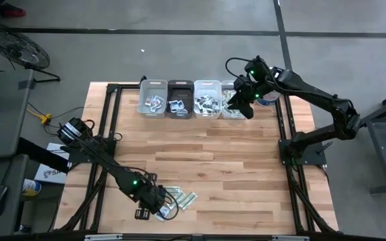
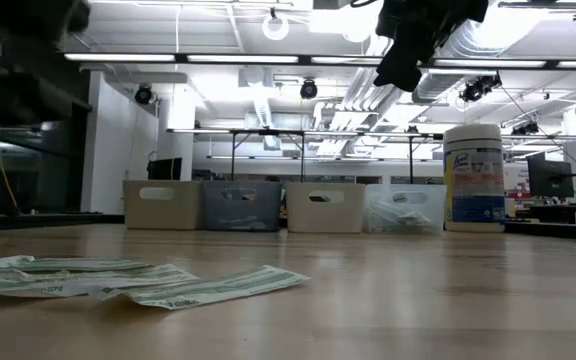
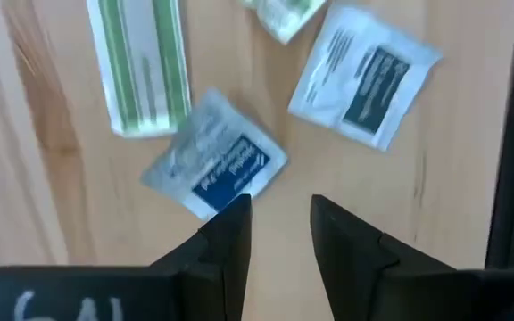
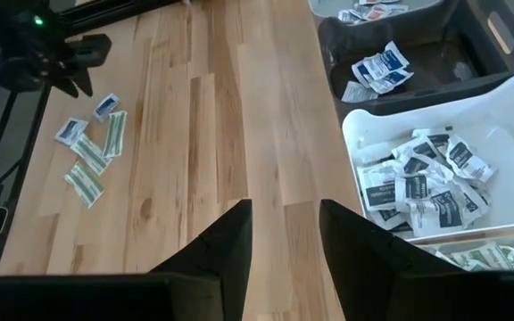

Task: Pick & Place First Aid Supplies
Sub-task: Put the blue alcohol pad into the black bin

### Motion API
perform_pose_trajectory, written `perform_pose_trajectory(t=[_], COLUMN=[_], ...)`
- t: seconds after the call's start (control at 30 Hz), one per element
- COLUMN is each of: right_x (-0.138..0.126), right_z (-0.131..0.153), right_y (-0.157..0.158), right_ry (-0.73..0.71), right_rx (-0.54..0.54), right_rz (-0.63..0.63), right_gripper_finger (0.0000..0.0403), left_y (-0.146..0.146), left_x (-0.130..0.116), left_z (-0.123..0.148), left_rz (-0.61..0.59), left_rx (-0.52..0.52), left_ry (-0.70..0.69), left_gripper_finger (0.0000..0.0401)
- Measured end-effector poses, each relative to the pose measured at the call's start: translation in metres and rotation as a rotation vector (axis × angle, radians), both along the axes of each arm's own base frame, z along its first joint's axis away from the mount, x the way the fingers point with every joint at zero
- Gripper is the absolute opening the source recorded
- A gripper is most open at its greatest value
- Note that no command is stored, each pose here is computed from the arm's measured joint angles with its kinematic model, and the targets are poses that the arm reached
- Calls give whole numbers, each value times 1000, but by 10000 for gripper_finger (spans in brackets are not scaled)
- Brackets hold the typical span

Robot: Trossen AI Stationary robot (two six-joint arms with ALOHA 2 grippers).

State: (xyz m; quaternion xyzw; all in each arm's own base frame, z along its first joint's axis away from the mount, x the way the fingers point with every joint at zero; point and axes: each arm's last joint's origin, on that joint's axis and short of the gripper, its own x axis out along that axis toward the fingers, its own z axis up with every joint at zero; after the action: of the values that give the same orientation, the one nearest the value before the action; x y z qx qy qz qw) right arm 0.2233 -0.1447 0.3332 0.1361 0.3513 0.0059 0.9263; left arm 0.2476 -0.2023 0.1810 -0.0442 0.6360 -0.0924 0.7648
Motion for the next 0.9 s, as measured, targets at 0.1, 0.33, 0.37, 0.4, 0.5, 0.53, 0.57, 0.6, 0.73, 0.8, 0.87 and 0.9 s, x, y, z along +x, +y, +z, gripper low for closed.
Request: perform_pose_trajectory(t=[0.1, 0.33, 0.37, 0.4, 0.5, 0.53, 0.57, 0.6, 0.73, 0.8, 0.87, 0.9], right_x=[0, 0, 0, 0, 0, 0, 0, 0, 0, 0, 0, 0], right_z=[0, 0, 0, 0, 0, 0, 0, 0, 0, 0, 0, 0], right_y=[0, 0, 0, 0, 0, 0, 0, 0, 0, 0, 0, 0], right_ry=[-1, -4, -4, -4, -3, -3, -2, -2, 0, 0, 2, 2], right_rx=[-1, -1, -1, -1, 6, 8, 10, 13, 20, 19, 22, 23], right_rz=[0, -2, -2, -2, -8, -9, -11, -14, -19, -20, -25, -26], right_gripper_finger=[126, 126, 126, 126, 126, 126, 126, 126, 126, 126, 126, 126], left_y=[0, 1, 1, 1, 2, 3, 3, 4, 2, -1, -2, -3], left_x=[3, 3, 3, 3, 3, 2, 2, 2, 2, 2, 4, 5], left_z=[7, -1, -3, -4, -9, -10, -10, -11, -12, -11, -11, -12], left_rz=[-71, -478, -531, -571, -650, -657, -661, -661, -666, -671, -684, -693], left_rx=[62, 192, 203, 219, 271, 278, 281, 282, 255, 245, 240, 238], left_ry=[-41, -69, -72, -71, -72, -74, -76, -73, -75, -96, -122, -130], left_gripper_finger=[115, 115, 115, 115, 115, 115, 115, 115, 115, 115, 115, 115])
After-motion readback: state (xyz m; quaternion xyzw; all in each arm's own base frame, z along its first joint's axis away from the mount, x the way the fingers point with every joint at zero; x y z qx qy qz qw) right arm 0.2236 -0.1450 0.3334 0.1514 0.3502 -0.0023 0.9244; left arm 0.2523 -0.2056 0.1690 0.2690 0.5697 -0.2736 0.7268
